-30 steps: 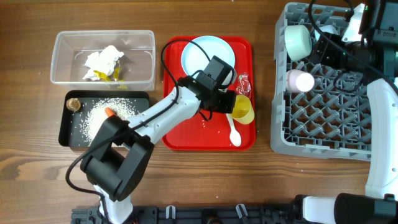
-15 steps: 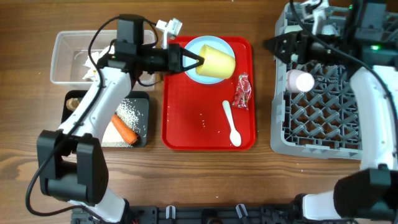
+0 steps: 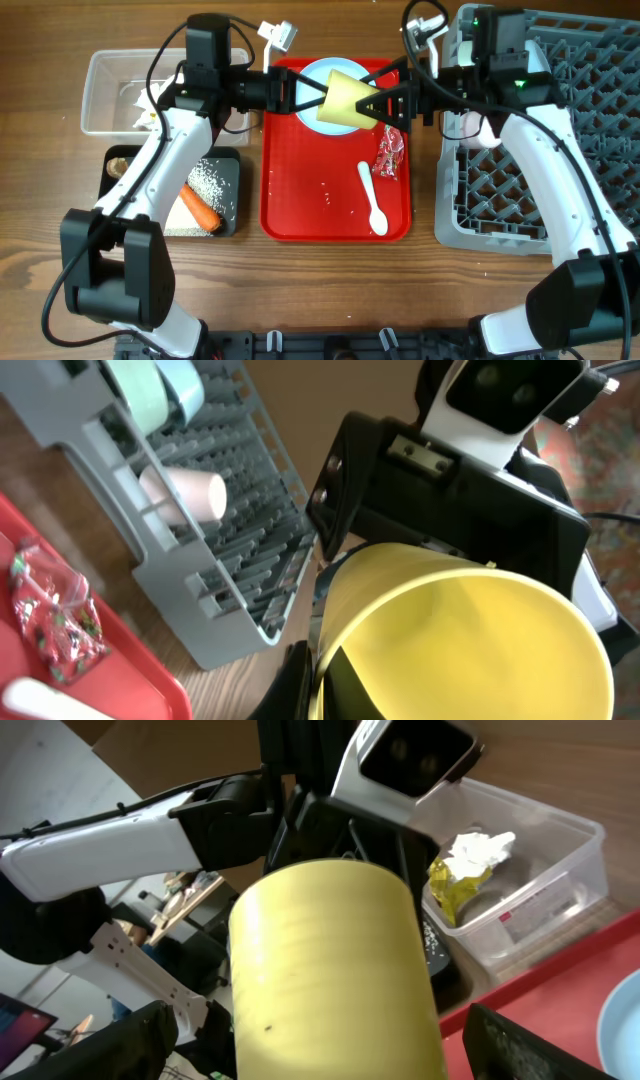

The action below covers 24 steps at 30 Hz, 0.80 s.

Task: Sort waste into correct bins and load items into the dishwasher rack
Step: 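Hand the yellow cup from the left gripper to the right gripper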

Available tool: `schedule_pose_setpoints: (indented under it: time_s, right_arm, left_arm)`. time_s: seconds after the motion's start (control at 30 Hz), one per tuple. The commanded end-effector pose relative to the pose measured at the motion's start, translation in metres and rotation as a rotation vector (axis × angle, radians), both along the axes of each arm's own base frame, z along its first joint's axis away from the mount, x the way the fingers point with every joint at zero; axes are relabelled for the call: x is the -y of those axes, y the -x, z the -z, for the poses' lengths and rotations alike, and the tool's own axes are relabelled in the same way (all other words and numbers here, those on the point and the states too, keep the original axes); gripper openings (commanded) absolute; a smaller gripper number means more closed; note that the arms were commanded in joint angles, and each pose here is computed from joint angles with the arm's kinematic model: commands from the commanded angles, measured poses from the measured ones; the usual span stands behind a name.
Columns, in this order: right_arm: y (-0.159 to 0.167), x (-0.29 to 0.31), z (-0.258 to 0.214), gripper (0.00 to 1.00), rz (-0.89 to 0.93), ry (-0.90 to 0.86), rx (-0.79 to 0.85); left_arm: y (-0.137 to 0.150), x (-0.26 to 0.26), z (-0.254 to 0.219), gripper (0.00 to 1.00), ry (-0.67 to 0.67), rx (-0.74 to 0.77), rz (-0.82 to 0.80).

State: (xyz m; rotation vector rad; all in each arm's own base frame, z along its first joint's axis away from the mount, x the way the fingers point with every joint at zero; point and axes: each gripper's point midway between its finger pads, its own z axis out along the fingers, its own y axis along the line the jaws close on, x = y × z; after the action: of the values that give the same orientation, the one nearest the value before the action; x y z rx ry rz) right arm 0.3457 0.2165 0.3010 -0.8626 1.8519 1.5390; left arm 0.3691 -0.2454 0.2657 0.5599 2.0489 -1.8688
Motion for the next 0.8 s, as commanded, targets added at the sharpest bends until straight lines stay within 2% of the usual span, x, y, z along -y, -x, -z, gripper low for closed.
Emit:
schedule_pose_setpoints:
  time_s: [0.0,0.2,0.43,0.57,0.63,0.67,0.7,0.77]
  right_arm:
    - [0.002,-0.007,0.009,0.9,-0.016,0.008,-0.021]
    - [0.0,-0.006,0.019,0.75,0.017,0.057,-0.055]
    - [0.002,-0.006,0.018,0.49,0.009,0.048,-0.062]
    - [0.002,-0.006,0.018,0.47,0.01,0.048,-0.063]
    - [0.001,-0.006,0.018,0.47,0.012,0.048,-0.058]
    - [-0.001,-0.004,0.018,0.46,0.018,0.05,-0.056]
    - [-0.002,-0.002,0.018,0.46,0.025,0.049,-0.053]
    - [-0.007,0.002,0.016,0.46,0.044,0.044,-0.067]
  left_arm:
    - [0.004,0.002,-0.016,0.04,0.028,-0.005,0.022]
    - [0.002,0.002,-0.018,0.04,0.033,0.007,0.021]
    - [0.001,0.002,-0.018,0.04,0.029,0.008,0.012]
    - [-0.004,0.002,-0.015,0.06,0.015,0.012,-0.018]
    - [-0.007,0.002,-0.014,0.24,0.009,0.019,-0.03]
    - [-0.007,0.002,-0.014,0.27,0.009,0.02,-0.03]
    - [-0.006,0.002,-0.014,0.27,0.008,0.016,-0.03]
    - [-0.006,0.002,-0.013,0.16,0.007,0.012,-0.029]
